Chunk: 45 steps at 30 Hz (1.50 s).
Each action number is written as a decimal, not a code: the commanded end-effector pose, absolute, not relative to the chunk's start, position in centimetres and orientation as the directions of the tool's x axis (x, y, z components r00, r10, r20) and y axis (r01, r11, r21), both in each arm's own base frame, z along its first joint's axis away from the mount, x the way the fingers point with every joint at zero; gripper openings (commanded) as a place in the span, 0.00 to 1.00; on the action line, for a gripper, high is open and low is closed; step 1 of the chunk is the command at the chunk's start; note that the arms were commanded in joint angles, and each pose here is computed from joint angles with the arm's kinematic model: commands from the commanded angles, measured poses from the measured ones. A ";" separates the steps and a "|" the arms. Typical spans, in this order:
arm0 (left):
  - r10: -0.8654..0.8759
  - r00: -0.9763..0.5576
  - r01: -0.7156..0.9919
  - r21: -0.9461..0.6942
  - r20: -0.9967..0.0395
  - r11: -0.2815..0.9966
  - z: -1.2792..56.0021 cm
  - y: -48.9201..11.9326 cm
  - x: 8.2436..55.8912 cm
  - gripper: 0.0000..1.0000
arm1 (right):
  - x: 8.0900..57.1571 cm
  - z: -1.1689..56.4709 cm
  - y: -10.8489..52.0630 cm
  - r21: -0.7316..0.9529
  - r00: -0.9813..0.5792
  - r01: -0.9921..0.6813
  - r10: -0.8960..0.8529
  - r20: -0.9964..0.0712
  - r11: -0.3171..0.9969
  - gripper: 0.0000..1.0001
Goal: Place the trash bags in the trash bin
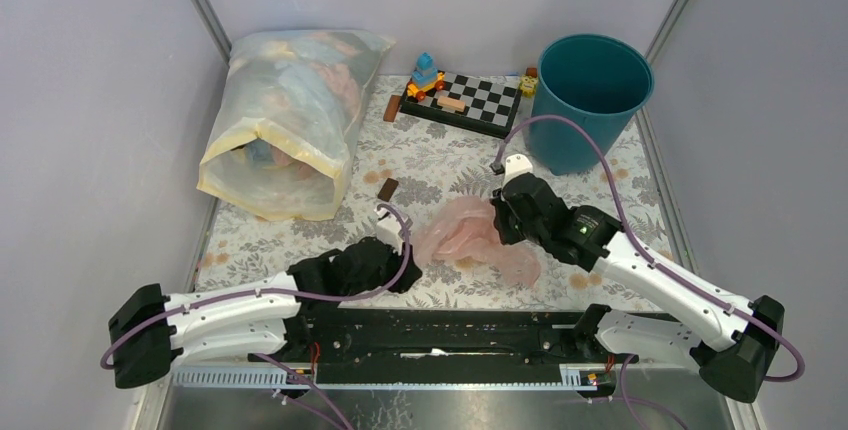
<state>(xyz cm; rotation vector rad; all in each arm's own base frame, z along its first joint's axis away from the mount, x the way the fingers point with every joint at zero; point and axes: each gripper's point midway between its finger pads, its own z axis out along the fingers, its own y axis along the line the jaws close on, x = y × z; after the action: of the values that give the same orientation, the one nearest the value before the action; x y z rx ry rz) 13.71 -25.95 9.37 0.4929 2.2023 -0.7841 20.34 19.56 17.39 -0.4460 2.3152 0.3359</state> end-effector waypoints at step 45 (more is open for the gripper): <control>-0.328 -0.781 0.324 -0.795 -0.531 0.513 20.2 -26.2 11.5 0.00 | 15.3 20.3 24.1 0.495 -0.675 -0.551 -0.011 -0.738 0.672 0.28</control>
<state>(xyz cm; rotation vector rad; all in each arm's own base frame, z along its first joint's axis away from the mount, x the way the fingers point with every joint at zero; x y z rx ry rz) 10.65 -25.49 18.26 0.0400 2.1759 -1.2484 15.61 21.25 21.31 -0.3342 2.1754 0.8255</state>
